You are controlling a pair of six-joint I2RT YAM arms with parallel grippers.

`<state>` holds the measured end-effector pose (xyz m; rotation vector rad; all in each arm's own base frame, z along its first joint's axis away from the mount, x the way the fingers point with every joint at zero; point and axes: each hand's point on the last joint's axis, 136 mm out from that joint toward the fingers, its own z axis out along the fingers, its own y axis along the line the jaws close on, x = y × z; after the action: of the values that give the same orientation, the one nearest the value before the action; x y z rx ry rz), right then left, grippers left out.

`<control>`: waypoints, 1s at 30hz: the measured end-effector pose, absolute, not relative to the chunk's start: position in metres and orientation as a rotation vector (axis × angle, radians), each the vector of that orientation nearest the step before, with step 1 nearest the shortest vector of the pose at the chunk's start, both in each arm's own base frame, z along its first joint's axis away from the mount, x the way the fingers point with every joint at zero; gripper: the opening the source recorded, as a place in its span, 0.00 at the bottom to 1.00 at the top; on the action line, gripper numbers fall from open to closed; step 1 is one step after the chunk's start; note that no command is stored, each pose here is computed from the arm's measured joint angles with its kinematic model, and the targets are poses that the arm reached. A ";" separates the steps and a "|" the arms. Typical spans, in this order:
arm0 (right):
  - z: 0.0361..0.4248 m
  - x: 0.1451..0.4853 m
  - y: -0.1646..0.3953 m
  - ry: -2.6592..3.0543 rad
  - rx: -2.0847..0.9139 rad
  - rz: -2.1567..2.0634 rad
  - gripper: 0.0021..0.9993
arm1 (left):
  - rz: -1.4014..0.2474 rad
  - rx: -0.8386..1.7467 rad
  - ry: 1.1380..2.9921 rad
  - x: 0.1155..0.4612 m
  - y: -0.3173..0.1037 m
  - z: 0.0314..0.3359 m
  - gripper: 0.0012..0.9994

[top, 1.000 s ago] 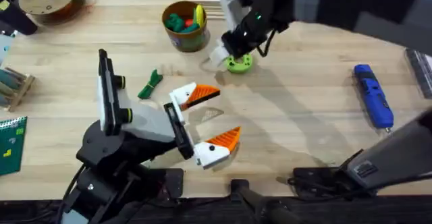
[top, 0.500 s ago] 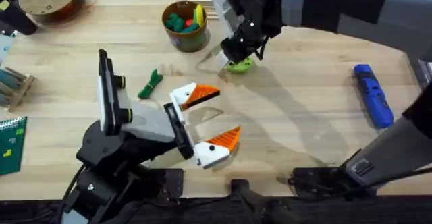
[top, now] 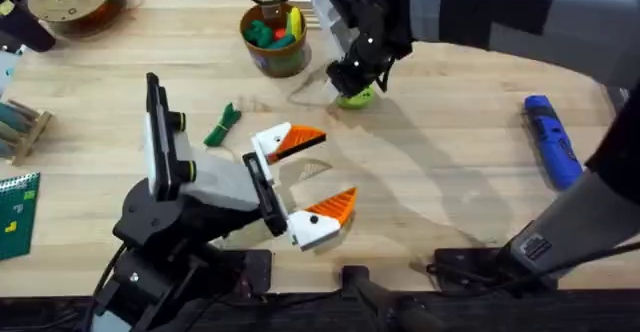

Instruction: Pick up the gripper from the table and insert it into the empty holder that is missing its gripper. Then pick up a screw, insert it into the mounting hole, and use the screwdriver to tighten it. Finally, clean up the table by picking up the vegetable and placing it into the bucket.

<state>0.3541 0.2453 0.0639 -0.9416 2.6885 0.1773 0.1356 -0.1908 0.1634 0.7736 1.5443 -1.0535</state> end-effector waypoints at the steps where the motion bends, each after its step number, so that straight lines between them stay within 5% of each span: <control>1: 0.062 0.354 0.245 2.692 -0.942 0.176 0.23 | -1.054 0.774 1.544 0.136 -0.191 0.163 0.99; 7: 0.058 0.354 0.245 2.702 -0.945 0.173 0.21 | -1.054 0.774 1.544 0.136 -0.191 0.163 0.99; 12: 0.057 0.355 0.244 2.700 -0.941 0.158 0.01 | -1.054 0.774 1.544 0.136 -0.191 0.163 0.99; 30: 0.073 0.350 0.240 2.703 -0.942 0.152 0.01 | -1.054 0.774 1.544 0.136 -0.191 0.163 0.99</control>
<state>0.3500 0.2396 0.0731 -0.9423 2.7033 0.1520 0.1356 -0.1907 0.1634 0.7736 1.5442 -1.0535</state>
